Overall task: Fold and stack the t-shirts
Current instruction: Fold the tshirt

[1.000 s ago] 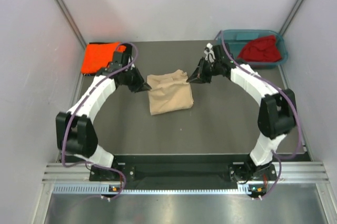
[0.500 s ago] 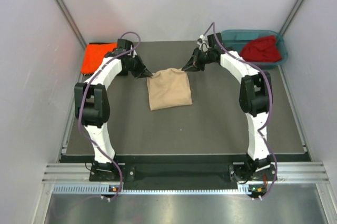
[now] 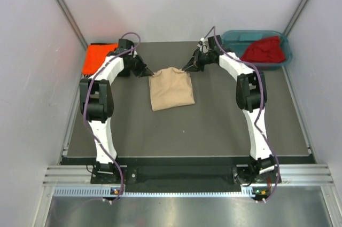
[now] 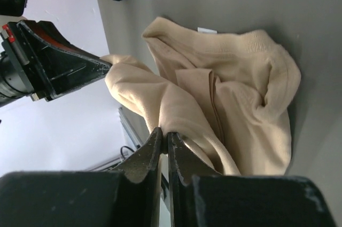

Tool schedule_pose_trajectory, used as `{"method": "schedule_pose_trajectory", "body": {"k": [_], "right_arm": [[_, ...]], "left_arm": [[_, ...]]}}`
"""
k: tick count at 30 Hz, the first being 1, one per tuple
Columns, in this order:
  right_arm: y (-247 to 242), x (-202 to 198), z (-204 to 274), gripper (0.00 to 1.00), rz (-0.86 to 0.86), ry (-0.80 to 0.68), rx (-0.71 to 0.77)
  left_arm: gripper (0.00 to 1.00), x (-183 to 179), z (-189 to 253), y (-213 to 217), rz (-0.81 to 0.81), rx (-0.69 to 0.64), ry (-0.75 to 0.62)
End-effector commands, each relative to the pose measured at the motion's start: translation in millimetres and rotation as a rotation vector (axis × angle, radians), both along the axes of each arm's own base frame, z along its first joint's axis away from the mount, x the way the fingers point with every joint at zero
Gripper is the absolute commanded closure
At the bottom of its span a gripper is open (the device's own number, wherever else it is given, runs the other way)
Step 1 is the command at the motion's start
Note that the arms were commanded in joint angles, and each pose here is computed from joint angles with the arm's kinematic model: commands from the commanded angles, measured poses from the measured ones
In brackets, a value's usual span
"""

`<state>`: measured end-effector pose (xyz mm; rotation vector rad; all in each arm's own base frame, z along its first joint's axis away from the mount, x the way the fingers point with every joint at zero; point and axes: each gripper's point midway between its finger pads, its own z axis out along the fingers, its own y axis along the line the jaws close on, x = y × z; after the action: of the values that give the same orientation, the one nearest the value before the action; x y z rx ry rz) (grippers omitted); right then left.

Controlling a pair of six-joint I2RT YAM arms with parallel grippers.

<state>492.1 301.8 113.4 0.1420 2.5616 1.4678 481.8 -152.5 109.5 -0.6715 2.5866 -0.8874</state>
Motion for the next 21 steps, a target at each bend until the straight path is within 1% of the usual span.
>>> {"method": "schedule_pose_trajectory", "body": {"k": [1,3,4,5,7,8,9,10,12,13,15,17,18,19,20,21], "right_arm": [[4.2,20.1,25.5,0.94,-0.007,-0.059,0.079],[4.3,26.2,25.0,0.91,-0.016,-0.066,0.088],[5.3,27.6,25.2,0.89,-0.022,-0.056,0.096],[4.0,30.2,25.1,0.86,-0.03,-0.057,0.097],[3.4,35.0,23.0,0.83,-0.04,-0.056,0.101],[0.1,38.8,22.0,0.8,-0.053,-0.058,0.097],[-1.5,41.4,19.5,0.78,-0.061,-0.055,0.094],[-6.6,46.9,22.8,0.75,-0.079,-0.058,0.099],[-11.4,53.0,26.3,0.72,-0.098,-0.068,0.101],[-14.8,56.4,31.4,0.68,-0.106,-0.081,0.1],[-24.5,61.2,40.4,0.66,-0.12,-0.111,0.08],[-26.6,57.0,55.6,0.64,-0.113,-0.132,0.047],[-28.2,54.3,59.9,0.64,-0.096,-0.166,0.025],[-27.9,48.5,58.8,0.62,-0.087,-0.161,0.008],[-23.8,38.8,70.7,0.61,-0.073,-0.173,0.001],[-21.0,32.3,71.3,0.61,-0.056,-0.189,-0.009]], "left_arm": [[1.0,26.3,14.2,0.7,0.011,-0.032,-0.076],[0.94,31.1,8.9,0.4,0.01,-0.035,-0.068],[0.9,32.2,5.5,-0.1,0.008,-0.037,-0.064],[0.84,35.2,1.5,-0.8,0.005,-0.039,-0.061],[0.79,38.9,-0.4,-1.2,-0.006,-0.035,-0.066],[0.76,45.9,6.2,-1.2,-0.01,-0.03,-0.091],[0.74,48.5,2.0,-0.7,-0.015,-0.023,-0.087],[0.73,55.5,11.5,1.1,-0.028,-0.008,-0.119],[0.73,60.1,14.2,5.3,-0.039,0.025,-0.124],[0.72,62.7,26.7,9.5,-0.05,0.059,-0.149],[0.69,65.5,42.9,20.5,-0.033,0.129,-0.195],[0.69,60.3,63.8,26.8,-0.037,0.173,-0.239],[0.69,56.3,68.4,27.3,-0.041,0.18,-0.244],[0.69,47.2,61.6,25.6,-0.053,0.183,-0.221],[0.69,42.9,74.7,20.7,-0.065,0.157,-0.255],[0.68,37.3,74.7,15.8,-0.076,0.134,-0.255]]}}
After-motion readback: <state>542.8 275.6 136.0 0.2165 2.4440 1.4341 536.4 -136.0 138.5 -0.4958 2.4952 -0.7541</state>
